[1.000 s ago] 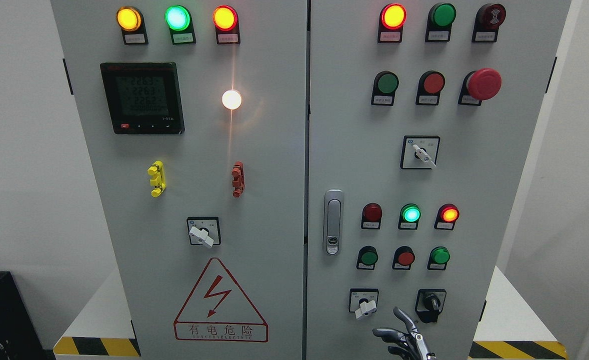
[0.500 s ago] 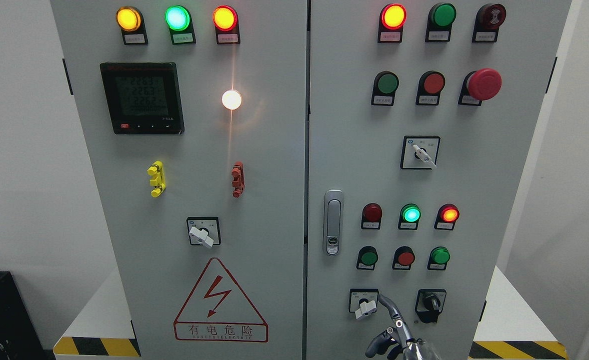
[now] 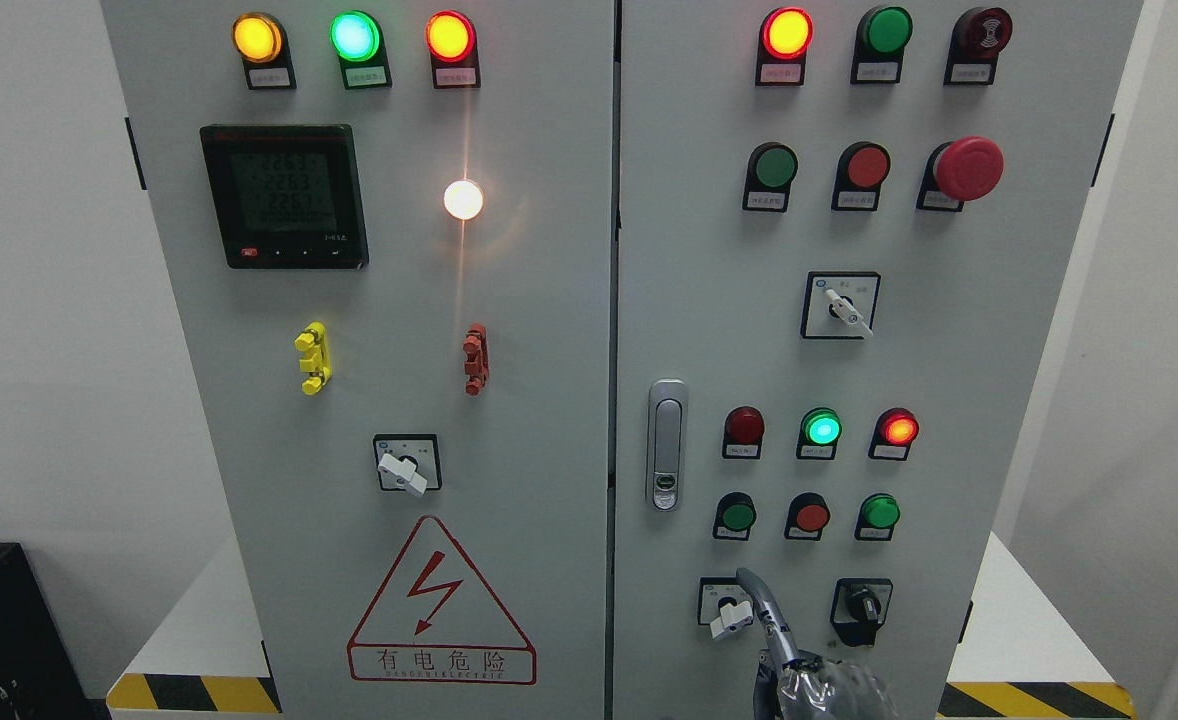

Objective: Press green start button
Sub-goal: 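Raise the right hand up toward the lower green push button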

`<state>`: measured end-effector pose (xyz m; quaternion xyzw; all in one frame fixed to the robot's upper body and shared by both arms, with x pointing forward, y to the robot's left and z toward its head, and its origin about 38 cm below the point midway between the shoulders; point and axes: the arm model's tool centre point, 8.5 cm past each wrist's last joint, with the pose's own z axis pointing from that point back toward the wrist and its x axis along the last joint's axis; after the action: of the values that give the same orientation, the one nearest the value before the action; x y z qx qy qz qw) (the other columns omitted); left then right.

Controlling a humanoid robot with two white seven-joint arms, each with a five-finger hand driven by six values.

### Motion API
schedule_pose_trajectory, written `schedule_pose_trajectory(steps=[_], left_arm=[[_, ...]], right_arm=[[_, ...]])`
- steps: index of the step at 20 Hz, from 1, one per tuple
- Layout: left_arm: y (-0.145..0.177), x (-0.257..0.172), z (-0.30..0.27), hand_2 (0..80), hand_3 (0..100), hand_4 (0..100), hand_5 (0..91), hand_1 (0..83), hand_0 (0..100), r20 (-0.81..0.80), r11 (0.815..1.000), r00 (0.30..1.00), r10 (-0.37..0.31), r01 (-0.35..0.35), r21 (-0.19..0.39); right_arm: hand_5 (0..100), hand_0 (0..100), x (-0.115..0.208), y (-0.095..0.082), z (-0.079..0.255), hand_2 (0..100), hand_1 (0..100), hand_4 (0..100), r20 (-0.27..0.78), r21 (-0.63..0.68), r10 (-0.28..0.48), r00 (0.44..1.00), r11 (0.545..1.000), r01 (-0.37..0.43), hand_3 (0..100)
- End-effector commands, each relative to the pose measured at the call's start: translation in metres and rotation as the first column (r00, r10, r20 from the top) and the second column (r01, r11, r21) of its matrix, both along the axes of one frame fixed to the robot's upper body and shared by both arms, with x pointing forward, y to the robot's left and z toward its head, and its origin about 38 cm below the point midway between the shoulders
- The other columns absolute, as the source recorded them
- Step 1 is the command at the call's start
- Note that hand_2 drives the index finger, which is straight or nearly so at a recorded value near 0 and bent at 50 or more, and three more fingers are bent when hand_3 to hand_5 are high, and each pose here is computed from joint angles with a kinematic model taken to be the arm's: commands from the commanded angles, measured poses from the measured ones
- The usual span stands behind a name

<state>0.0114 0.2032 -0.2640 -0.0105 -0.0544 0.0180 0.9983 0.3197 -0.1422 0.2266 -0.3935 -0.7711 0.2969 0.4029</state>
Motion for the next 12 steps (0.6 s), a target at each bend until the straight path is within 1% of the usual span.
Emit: schedule_pose_trajectory(steps=[1,3,7,12], left_arm=[[0.001,0.007,0.001,0.0,0,0,0.0,55.6,12,-0.003,1.0,1.0,-0.003,0.003,0.003],[0.001,0.008,0.001,0.0,0,0,0.0,55.6,12,-0.002,1.0,1.0,-0.003,0.003,0.003],[0.001,0.008,0.001,0.0,0,0,0.0,55.6,12,-0.002,1.0,1.0,-0.003,0.003,0.003],[0.001,0.008,0.001,0.0,0,0,0.0,55.6,12,-0.002,1.0,1.0,-0.003,0.003,0.003]], right_arm=[[100,23,0.014,0.008,-0.01,0,37,92,0.016,-0.093,-0.037,0.999,0.995,0.038,98],[100,25,0.019,0.008,-0.011,0,37,92,0.028,-0.098,-0.045,0.999,0.994,0.048,98],[100,28,0.027,0.011,-0.018,0,36,92,0.01,-0.103,-0.041,0.999,0.994,0.042,97],[100,30,0.04,0.011,-0.018,0,35,92,0.007,-0.112,-0.046,0.999,0.993,0.046,97]])
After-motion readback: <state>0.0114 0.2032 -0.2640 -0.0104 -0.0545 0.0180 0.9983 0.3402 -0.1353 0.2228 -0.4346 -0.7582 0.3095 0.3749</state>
